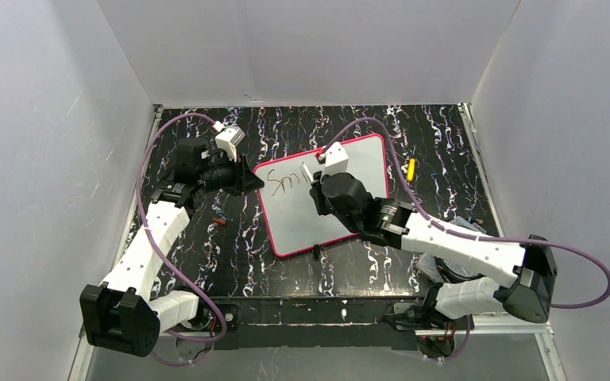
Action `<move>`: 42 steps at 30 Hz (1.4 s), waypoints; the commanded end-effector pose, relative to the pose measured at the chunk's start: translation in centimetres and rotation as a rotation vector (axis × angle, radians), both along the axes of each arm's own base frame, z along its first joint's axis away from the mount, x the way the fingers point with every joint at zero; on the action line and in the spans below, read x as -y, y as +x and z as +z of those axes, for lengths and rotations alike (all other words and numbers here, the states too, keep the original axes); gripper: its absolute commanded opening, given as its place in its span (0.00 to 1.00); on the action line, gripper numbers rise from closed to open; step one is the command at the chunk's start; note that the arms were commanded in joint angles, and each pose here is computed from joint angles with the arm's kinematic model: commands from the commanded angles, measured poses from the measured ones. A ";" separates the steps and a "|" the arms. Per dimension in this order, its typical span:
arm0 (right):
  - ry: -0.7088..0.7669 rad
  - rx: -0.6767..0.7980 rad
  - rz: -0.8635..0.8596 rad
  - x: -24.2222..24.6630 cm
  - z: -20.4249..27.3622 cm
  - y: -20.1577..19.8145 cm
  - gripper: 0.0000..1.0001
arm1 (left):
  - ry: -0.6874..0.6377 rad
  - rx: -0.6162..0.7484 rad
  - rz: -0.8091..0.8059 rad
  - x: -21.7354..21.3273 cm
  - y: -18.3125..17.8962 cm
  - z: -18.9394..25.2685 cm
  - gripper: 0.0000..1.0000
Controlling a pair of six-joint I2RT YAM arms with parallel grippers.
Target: Write a sentence on the whiteboard
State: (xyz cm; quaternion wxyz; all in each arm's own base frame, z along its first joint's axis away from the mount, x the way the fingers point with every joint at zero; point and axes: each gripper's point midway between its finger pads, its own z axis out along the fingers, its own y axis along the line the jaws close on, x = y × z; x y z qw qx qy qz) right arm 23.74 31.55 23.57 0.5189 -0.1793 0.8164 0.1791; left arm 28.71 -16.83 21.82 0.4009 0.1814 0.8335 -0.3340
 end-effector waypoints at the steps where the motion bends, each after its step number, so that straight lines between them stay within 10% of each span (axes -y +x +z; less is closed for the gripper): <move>1: 0.046 0.062 -0.048 0.7 2.7 0.9 0.01 | 0.037 0.033 0.013 -0.6 -0.2 0.1 0.00; 42: -0.028 -0.170 -0.032 2.6 -6.0 -0.4 0.01 | 0.043 0.053 0.023 -0.8 -0.2 0.3 0.00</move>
